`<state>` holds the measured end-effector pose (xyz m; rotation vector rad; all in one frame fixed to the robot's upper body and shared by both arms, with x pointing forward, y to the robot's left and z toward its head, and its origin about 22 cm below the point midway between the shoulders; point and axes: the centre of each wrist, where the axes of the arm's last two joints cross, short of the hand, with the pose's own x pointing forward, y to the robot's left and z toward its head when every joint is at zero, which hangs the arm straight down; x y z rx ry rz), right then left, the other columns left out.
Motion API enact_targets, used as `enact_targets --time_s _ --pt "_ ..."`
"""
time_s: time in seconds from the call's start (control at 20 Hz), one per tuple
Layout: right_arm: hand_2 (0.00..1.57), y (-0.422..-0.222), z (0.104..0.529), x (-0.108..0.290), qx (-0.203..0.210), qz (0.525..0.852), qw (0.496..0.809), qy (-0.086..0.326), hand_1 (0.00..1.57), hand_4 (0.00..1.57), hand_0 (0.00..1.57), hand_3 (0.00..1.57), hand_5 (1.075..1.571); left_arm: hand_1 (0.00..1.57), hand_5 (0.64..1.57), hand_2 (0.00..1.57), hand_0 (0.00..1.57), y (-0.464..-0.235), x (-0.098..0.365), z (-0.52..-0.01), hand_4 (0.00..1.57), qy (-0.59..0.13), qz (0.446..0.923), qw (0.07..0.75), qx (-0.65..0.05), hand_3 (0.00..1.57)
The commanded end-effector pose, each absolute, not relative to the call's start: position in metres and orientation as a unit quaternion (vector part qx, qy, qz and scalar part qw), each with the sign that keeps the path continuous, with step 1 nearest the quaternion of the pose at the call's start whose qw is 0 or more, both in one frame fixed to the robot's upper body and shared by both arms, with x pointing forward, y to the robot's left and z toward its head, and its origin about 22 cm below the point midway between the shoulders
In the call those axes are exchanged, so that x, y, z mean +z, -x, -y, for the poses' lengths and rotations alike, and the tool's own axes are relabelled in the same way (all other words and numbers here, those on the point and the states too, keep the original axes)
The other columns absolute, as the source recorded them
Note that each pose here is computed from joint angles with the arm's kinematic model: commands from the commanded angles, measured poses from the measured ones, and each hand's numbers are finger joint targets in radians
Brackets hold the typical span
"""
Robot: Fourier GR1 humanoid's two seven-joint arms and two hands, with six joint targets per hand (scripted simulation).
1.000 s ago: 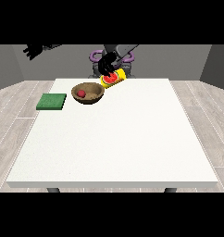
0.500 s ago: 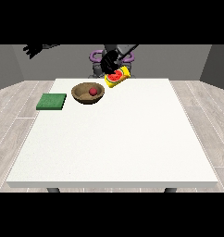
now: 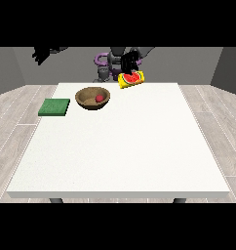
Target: Pick the cup and pour the ball into the bowl, then pick the bowl and place it on the pad
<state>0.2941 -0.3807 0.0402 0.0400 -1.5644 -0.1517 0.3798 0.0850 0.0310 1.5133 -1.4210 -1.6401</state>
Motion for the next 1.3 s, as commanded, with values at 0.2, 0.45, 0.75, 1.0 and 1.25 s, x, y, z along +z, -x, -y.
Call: enact_targets --time_s 0.2,0.45,0.75,1.0,1.25 --pt "0.00 -0.275 0.371 0.017 -0.096 0.682 0.725 -0.003 0.00 0.56 0.00 0.00 1.566 0.00 1.535 1.57 0.00 -0.345 -0.024 -0.148 1.00 -0.454 0.606 0.471 -0.452 1.19" --pt "0.00 -0.296 0.345 0.031 -0.082 0.713 0.695 -0.046 0.00 0.59 0.00 0.21 1.562 0.43 1.519 0.00 0.43 -0.333 -0.013 -0.138 0.86 -0.311 0.673 0.640 -0.204 0.00" --pt "0.00 -0.307 0.321 0.032 -0.080 0.727 0.681 -0.034 0.00 0.57 0.00 0.18 1.569 0.00 1.465 0.00 0.00 -0.291 -0.026 -0.143 0.89 -0.134 0.751 0.638 -0.105 0.00" --pt "0.00 -0.299 0.308 0.006 -0.103 0.724 0.682 0.002 0.00 0.50 0.00 0.00 1.567 0.00 1.449 0.00 0.00 -0.273 -0.040 -0.155 0.90 -0.032 0.780 0.617 -0.102 0.00" --pt "0.00 -0.305 0.285 -0.026 -0.094 0.722 0.685 0.001 0.00 0.52 0.00 0.00 1.570 0.00 1.445 0.00 0.00 -0.295 -0.022 -0.169 0.91 -0.035 0.782 0.614 -0.104 0.00"
